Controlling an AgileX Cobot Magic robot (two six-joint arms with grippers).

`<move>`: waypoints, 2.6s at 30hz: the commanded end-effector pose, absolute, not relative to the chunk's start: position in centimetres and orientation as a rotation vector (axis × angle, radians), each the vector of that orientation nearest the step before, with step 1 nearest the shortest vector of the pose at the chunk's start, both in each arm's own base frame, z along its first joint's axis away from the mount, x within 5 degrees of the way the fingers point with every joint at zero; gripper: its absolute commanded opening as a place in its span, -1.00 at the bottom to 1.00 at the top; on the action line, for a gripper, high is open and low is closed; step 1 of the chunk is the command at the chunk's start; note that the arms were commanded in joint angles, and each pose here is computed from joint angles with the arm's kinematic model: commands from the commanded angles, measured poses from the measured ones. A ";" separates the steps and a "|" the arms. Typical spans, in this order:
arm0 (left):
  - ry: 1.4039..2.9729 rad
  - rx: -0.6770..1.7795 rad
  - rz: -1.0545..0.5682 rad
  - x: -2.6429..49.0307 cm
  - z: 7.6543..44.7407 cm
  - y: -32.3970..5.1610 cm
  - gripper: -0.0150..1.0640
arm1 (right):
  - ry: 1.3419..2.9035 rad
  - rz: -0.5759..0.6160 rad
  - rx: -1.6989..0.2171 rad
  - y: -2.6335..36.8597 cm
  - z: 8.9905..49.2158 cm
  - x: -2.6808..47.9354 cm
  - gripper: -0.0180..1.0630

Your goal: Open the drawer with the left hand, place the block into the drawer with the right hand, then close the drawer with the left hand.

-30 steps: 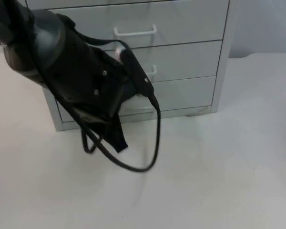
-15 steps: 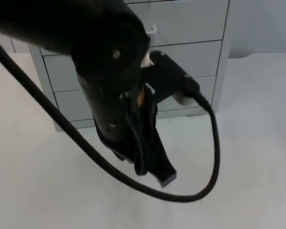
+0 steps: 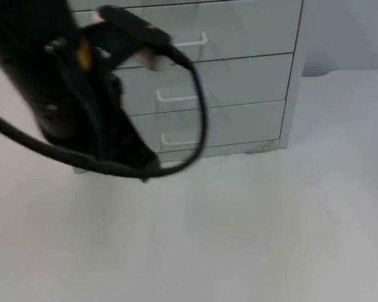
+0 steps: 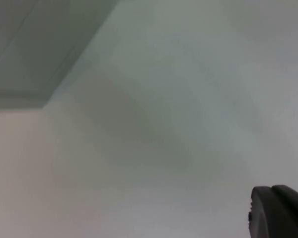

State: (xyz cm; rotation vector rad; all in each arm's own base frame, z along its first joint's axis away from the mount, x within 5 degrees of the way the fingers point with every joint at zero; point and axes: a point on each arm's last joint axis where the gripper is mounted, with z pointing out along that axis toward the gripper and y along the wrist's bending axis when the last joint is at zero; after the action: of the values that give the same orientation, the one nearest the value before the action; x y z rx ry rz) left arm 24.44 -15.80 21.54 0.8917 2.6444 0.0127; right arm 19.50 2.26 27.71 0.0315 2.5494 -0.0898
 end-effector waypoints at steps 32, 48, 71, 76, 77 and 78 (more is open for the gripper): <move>2.272 -0.089 0.018 13.9 33.4 0.7 -0.98 | 2.406 0.035 -0.121 2.8 30.0 17.7 0.14; 1.926 -0.026 0.028 2.1 36.2 0.0 -0.98 | 1.966 0.131 -0.196 1.4 35.9 7.1 0.14; 1.956 0.053 0.083 -3.1 31.6 -0.3 -0.98 | 1.933 0.176 -0.313 0.7 29.3 -1.0 0.14; 2.039 0.057 0.072 -1.8 29.4 -0.2 -0.98 | 2.023 0.172 -0.330 0.7 28.0 -0.9 0.14; 2.048 0.057 0.071 -1.7 29.1 -0.2 -0.98 | 2.024 0.167 -0.320 0.6 28.0 -0.9 0.14; 2.055 0.057 0.071 -1.6 28.9 -0.2 -0.98 | 2.026 0.167 -0.312 0.6 28.0 -0.9 0.14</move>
State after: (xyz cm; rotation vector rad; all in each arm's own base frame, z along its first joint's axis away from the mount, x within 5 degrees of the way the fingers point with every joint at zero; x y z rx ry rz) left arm -1.74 -0.08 29.17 0.0529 2.0517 0.0893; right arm -0.90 0.61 28.15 -0.3165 2.0221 0.1733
